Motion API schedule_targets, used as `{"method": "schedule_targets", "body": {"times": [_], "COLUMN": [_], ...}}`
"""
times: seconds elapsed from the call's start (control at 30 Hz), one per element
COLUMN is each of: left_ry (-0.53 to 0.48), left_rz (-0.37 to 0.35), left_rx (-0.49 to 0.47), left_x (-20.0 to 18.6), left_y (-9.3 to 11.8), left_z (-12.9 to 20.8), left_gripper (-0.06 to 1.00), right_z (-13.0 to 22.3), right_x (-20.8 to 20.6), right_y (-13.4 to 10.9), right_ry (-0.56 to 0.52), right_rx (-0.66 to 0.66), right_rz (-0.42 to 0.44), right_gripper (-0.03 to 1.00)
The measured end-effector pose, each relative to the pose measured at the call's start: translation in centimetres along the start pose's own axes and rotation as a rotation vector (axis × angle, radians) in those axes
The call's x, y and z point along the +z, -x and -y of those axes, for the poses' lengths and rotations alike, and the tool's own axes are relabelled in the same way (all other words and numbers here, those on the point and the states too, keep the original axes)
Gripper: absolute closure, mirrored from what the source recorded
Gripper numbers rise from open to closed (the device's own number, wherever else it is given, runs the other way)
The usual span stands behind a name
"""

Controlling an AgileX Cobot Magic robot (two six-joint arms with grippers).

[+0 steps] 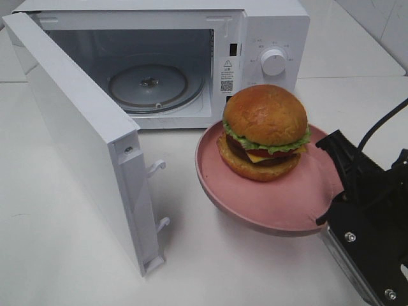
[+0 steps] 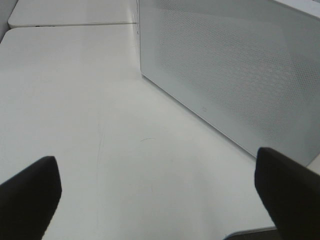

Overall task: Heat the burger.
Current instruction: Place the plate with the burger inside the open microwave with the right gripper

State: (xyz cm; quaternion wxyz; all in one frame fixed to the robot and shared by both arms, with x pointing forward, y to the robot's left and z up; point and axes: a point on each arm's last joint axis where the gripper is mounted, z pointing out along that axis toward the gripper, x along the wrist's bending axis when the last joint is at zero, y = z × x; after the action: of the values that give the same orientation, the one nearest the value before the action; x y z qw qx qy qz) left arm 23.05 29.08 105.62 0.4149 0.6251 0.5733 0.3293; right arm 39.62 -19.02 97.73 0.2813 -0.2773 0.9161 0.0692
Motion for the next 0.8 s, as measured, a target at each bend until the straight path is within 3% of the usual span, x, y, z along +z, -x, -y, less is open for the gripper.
{"method": "schedule_targets", "body": {"times": [0.07, 0.2, 0.8], "left_ry": [0.0, 0.0, 0.0], "left_rz": [0.0, 0.0, 0.0], "left_rx": [0.0, 0.0, 0.001], "left_x": [0.0, 0.0, 0.0], "left_y": [0.0, 0.0, 0.0], "left_z": [0.0, 0.0, 0.0], "left_gripper": [-0.02, -0.02, -0.02], "right_z": [-0.2, -0.3, -0.6], "right_x": [1.0, 1.5, 3.3], "right_y": [0.2, 0.9, 5.1], "right_ry": [0.018, 0.024, 0.034], "right_rx": [-0.014, -0.021, -0.071], "right_rz": [-0.045, -0.057, -0.031], "right_gripper": [0.89, 0.89, 0.89]}}
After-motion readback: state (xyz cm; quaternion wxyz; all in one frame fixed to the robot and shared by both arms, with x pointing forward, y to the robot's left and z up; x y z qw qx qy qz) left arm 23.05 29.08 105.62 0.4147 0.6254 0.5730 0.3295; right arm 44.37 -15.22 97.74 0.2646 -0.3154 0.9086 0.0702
